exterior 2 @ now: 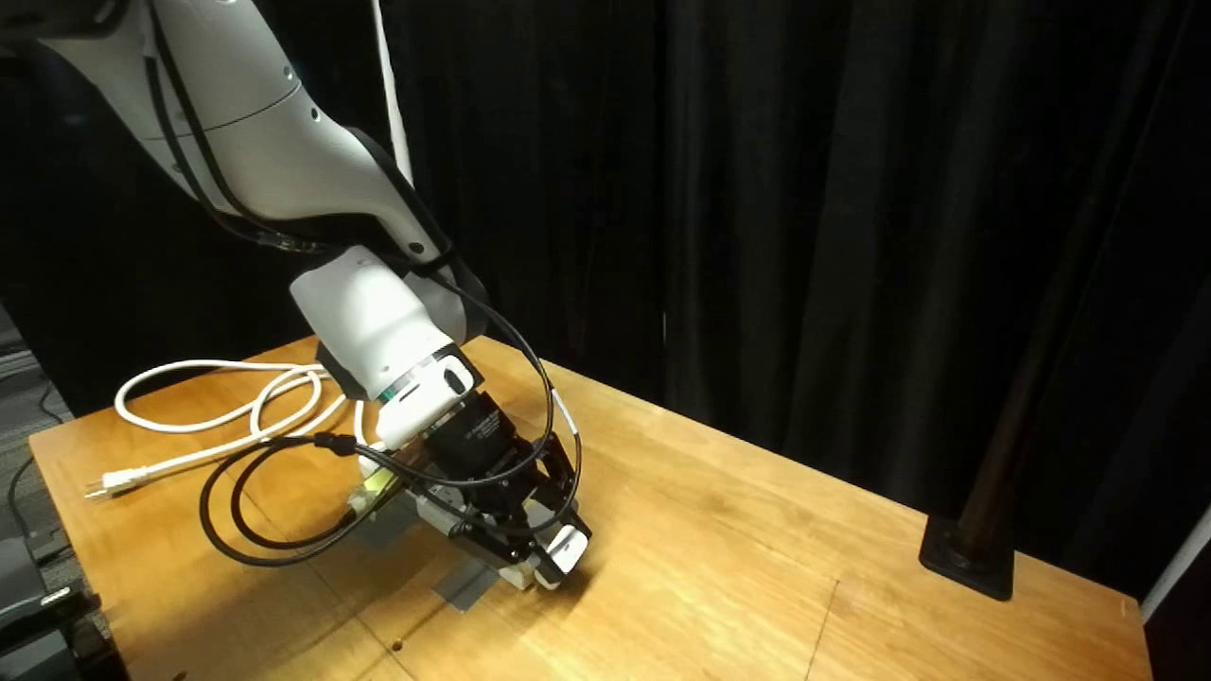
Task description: Plug the USB head into the extension cable
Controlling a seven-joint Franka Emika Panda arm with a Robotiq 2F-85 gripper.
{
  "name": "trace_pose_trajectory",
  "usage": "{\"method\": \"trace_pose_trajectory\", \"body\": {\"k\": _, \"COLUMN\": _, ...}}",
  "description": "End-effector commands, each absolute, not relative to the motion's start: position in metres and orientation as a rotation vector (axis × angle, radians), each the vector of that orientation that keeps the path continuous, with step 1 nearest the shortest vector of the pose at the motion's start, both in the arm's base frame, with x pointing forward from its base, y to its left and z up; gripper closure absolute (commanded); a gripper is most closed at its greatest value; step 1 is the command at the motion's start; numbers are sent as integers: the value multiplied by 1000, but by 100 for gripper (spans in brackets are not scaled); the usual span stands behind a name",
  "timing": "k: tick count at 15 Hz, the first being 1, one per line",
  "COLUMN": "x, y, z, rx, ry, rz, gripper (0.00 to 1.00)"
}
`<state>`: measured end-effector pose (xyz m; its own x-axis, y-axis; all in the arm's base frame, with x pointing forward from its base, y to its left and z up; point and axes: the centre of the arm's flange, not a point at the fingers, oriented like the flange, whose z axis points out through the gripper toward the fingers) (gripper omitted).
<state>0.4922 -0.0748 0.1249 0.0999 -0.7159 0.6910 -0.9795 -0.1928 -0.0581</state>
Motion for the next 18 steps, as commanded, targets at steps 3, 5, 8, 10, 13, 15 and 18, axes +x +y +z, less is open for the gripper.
{"method": "trace_pose_trajectory", "body": {"k": 3, "x": 489, "y": -41, "z": 124, "rx": 2008, "ry": -1626, "rz": 796, "gripper": 77}}
{"method": "trace_pose_trajectory", "body": {"k": 5, "x": 487, "y": -35, "z": 123, "rx": 2007, "ry": -1612, "rz": 797, "gripper": 77}}
{"method": "trace_pose_trajectory", "body": {"k": 8, "x": 485, "y": -24, "z": 122, "rx": 2020, "ry": -1602, "rz": 793, "gripper": 77}}
{"method": "trace_pose_trajectory", "body": {"k": 10, "x": 483, "y": -18, "z": 120, "rx": 2031, "ry": -1595, "rz": 788, "gripper": 77}}
{"method": "trace_pose_trajectory", "body": {"k": 13, "x": 483, "y": -16, "z": 124, "rx": 2020, "ry": -1588, "rz": 803, "gripper": 77}}
{"method": "trace_pose_trajectory", "body": {"k": 15, "x": 484, "y": -19, "z": 129, "rx": 2014, "ry": -1592, "rz": 813, "gripper": 77}}
{"method": "trace_pose_trajectory", "body": {"k": 18, "x": 486, "y": -25, "z": 140, "rx": 2035, "ry": -1603, "rz": 804, "gripper": 77}}
